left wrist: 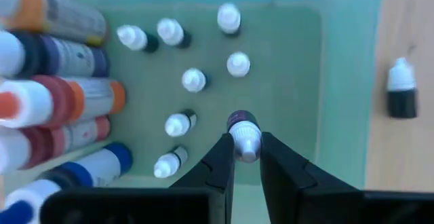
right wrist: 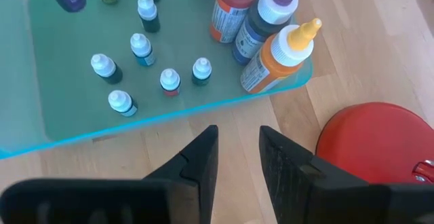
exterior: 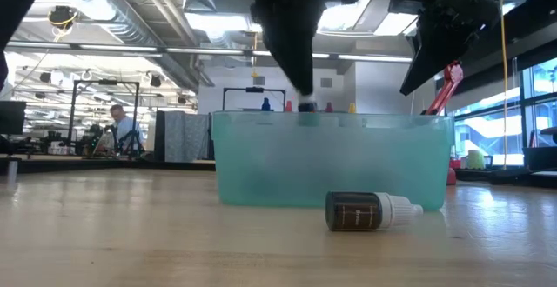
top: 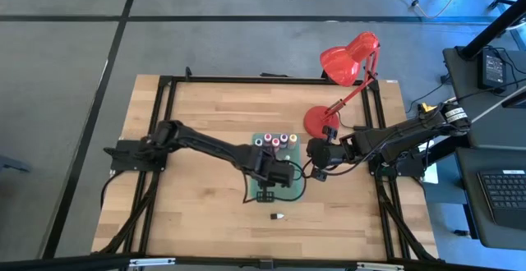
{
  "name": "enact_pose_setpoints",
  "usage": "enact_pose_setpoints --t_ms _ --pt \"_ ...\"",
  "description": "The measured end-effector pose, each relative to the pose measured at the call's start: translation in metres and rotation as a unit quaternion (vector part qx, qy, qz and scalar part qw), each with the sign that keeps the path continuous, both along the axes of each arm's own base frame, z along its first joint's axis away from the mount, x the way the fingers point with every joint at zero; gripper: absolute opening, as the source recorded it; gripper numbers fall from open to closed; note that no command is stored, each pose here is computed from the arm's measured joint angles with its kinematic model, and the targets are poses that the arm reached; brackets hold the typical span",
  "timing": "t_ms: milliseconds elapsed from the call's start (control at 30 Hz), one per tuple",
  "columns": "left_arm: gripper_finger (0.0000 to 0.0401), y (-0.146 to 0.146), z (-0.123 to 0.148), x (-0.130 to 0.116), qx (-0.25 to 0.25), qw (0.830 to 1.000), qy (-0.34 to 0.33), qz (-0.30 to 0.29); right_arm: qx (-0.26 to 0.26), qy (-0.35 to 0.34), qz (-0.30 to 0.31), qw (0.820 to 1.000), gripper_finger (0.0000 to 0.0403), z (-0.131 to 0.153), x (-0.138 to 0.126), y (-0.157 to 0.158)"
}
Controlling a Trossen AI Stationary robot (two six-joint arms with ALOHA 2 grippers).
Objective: Pick & Place food coloring
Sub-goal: Put the small violet food coloring bottle into the green bin, then put the small brown food coloring bottle into the green bin
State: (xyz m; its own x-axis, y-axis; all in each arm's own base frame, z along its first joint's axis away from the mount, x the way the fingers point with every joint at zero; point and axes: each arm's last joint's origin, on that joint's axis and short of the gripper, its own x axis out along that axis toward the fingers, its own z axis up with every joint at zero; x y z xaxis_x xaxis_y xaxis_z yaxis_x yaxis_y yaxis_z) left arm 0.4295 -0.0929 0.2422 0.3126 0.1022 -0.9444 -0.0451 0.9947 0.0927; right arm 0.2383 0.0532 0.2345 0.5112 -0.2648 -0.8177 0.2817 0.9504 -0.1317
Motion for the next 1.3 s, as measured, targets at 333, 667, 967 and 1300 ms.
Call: enact_pose_setpoints --t_ms 333,667,967,1300 --pt "0.0055 -0.001 -0.028 0.008 0.004 1.0 0.031 0.0 0.0 0.0 0.0 1.0 0.011 0.0 0.0 0.0" --pt "0.0058 -0.001 -0.047 0.013 0.0 0.999 0.052 0.009 0.007 -0.001 -0.011 1.0 0.011 0.0 0.0 0.0" --pt "0.007 -0.001 -0.05 0.015 0.001 0.999 0.049 0.011 0.005 0.006 -0.011 1.0 0.011 -0.001 -0.002 0.0" --pt "0.0088 -0.001 -0.05 0.015 -0.001 0.999 0.049 0.01 0.005 0.007 -0.01 1.0 0.011 -0.001 -0.002 0.0"
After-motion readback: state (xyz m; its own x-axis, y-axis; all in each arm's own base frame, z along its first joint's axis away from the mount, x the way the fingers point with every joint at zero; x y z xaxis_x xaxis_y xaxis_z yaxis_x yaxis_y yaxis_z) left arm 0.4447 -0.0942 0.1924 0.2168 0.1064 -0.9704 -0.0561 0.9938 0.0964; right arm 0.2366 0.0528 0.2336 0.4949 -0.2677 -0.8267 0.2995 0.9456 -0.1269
